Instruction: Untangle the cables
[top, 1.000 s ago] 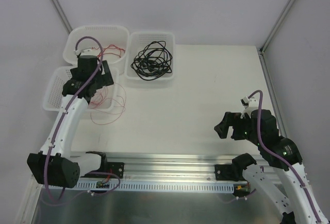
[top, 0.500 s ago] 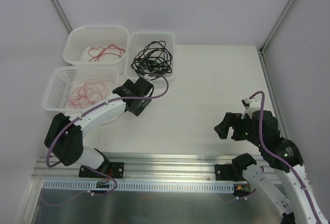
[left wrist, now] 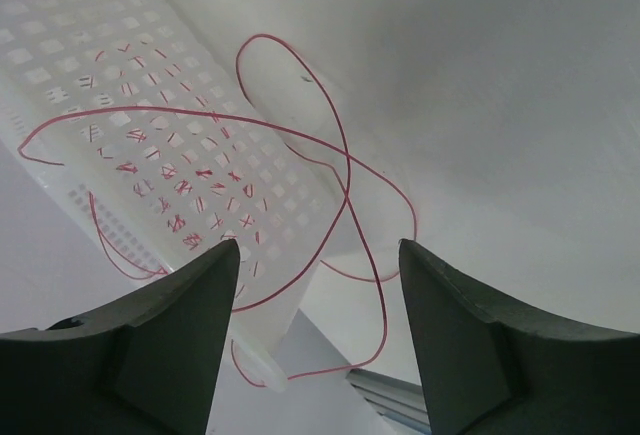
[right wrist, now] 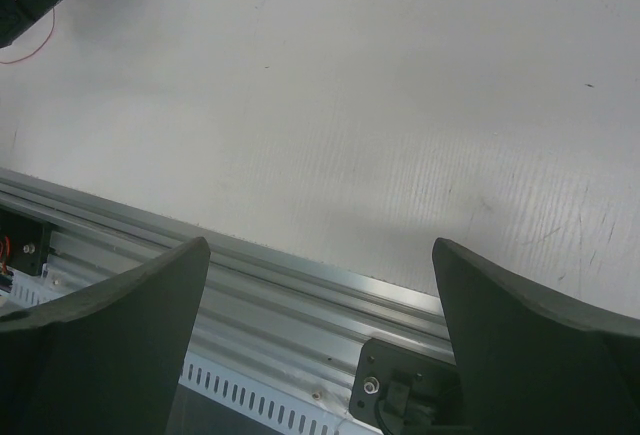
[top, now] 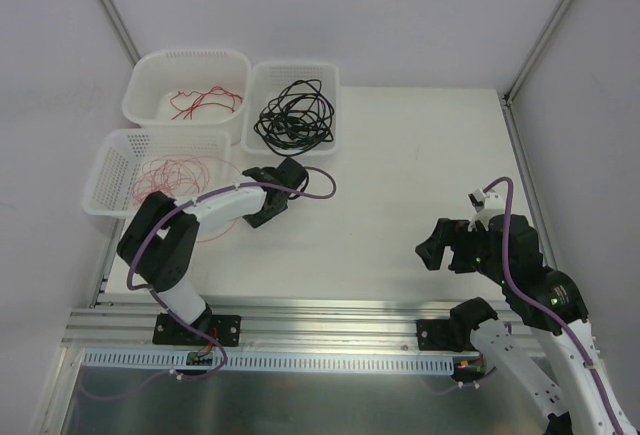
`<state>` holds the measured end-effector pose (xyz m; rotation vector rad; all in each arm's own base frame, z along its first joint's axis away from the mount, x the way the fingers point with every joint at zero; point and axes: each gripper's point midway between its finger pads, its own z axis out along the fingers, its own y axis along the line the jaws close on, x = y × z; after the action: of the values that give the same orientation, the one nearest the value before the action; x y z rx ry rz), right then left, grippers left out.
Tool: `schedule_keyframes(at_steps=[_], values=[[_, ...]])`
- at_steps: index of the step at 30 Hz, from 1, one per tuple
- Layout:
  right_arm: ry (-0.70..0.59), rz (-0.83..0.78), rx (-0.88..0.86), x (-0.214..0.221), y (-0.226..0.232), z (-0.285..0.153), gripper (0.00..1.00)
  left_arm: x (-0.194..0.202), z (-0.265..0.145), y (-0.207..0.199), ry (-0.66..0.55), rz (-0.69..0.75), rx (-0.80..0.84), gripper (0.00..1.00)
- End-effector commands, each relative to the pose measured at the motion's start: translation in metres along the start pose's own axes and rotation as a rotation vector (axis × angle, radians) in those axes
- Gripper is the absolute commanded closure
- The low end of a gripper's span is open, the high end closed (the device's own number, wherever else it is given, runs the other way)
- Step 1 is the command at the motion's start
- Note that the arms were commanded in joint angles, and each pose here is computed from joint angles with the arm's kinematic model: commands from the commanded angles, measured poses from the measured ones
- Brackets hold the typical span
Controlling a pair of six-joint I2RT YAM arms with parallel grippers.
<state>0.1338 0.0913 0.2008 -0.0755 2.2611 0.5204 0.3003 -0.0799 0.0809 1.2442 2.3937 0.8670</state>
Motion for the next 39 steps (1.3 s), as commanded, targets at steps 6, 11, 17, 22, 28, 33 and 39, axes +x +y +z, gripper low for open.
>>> schedule_keyframes(at_steps=[6, 11, 17, 22, 28, 33, 39], values=[[-0.011, -0.004, 0.009, -0.002, -0.002, 0.000, 0.00, 0.008, 0.012, 0.001, 0.090, 0.092, -0.037, 0.41], [-0.011, -0.003, 0.010, -0.002, -0.002, 0.000, 0.01, 0.010, 0.015, 0.010, 0.101, 0.060, -0.045, 0.54], [-0.012, -0.001, 0.007, -0.002, -0.001, 0.000, 0.00, 0.012, 0.017, 0.005, 0.107, 0.061, -0.031, 0.67], [-0.011, -0.001, 0.005, -0.002, -0.001, -0.001, 0.00, 0.013, 0.016, 0.008, 0.109, 0.052, -0.041, 0.81], [-0.015, 0.001, 0.004, -0.003, 0.000, -0.001, 0.00, 0.002, -0.001, 0.023, 0.040, -0.020, -0.059, 1.00], [-0.015, 0.009, -0.005, -0.004, 0.002, -0.001, 0.01, -0.016, -0.042, 0.047, -0.121, -0.171, -0.034, 1.00], [-0.015, 0.009, -0.010, -0.007, 0.004, 0.000, 0.01, -0.032, -0.122, 0.098, -0.432, -0.409, -0.002, 1.00]])
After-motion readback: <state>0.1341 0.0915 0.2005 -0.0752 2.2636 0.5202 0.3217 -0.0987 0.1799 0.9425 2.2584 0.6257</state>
